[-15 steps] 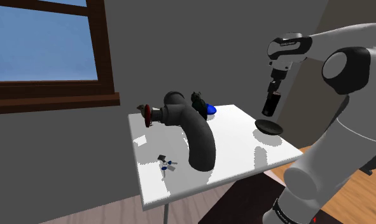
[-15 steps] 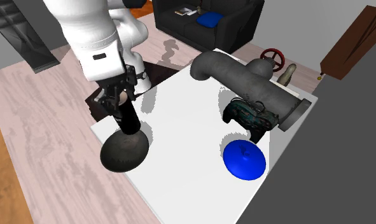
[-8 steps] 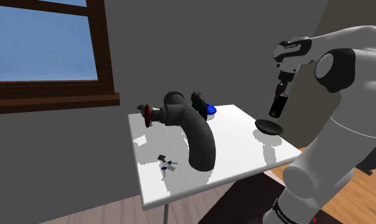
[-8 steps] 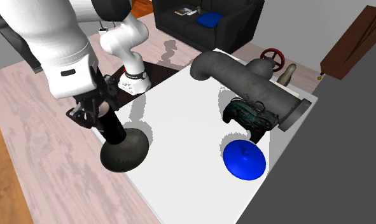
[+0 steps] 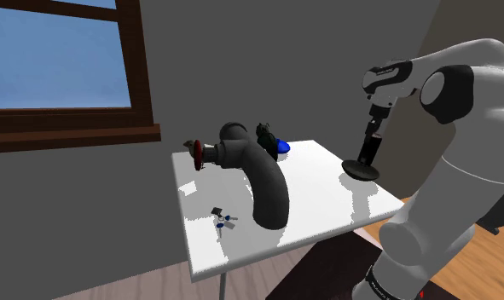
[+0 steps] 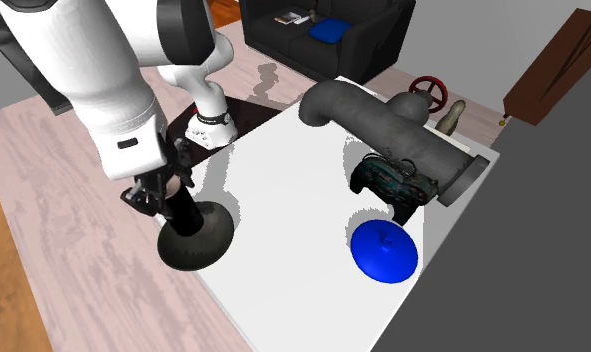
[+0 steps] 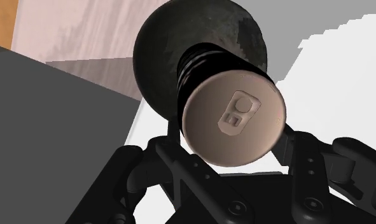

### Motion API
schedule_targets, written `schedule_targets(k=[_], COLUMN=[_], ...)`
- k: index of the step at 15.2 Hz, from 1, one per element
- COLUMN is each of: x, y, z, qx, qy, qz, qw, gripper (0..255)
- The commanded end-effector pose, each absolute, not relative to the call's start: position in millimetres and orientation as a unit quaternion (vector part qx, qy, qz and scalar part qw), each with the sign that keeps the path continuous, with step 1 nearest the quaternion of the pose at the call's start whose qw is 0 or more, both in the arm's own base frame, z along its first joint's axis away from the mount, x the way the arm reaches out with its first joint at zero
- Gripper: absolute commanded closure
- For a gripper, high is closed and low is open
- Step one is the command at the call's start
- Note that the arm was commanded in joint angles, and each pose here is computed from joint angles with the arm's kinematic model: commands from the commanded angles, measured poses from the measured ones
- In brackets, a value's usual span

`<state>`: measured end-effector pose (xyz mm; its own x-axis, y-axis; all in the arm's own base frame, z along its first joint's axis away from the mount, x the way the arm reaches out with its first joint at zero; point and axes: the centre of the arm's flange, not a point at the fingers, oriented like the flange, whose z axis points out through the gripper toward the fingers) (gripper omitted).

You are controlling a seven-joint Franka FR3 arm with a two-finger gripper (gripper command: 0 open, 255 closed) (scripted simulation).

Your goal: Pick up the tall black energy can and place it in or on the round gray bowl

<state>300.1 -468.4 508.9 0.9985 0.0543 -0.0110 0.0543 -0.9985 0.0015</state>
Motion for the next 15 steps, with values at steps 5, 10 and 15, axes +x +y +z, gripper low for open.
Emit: schedule_targets(k=[5,10,15], x=[299.3,299.3,299.3], y=[-468.4,-468.4,-468.4], z=[476.7,460.3,460.3], qx=[1.0,1.0,1.0], qy=[0.027,0.027,0.027], qz=[-0.005,-0.005,-0.005], qw=[0.001,0.001,0.001], gripper=[255,255,255])
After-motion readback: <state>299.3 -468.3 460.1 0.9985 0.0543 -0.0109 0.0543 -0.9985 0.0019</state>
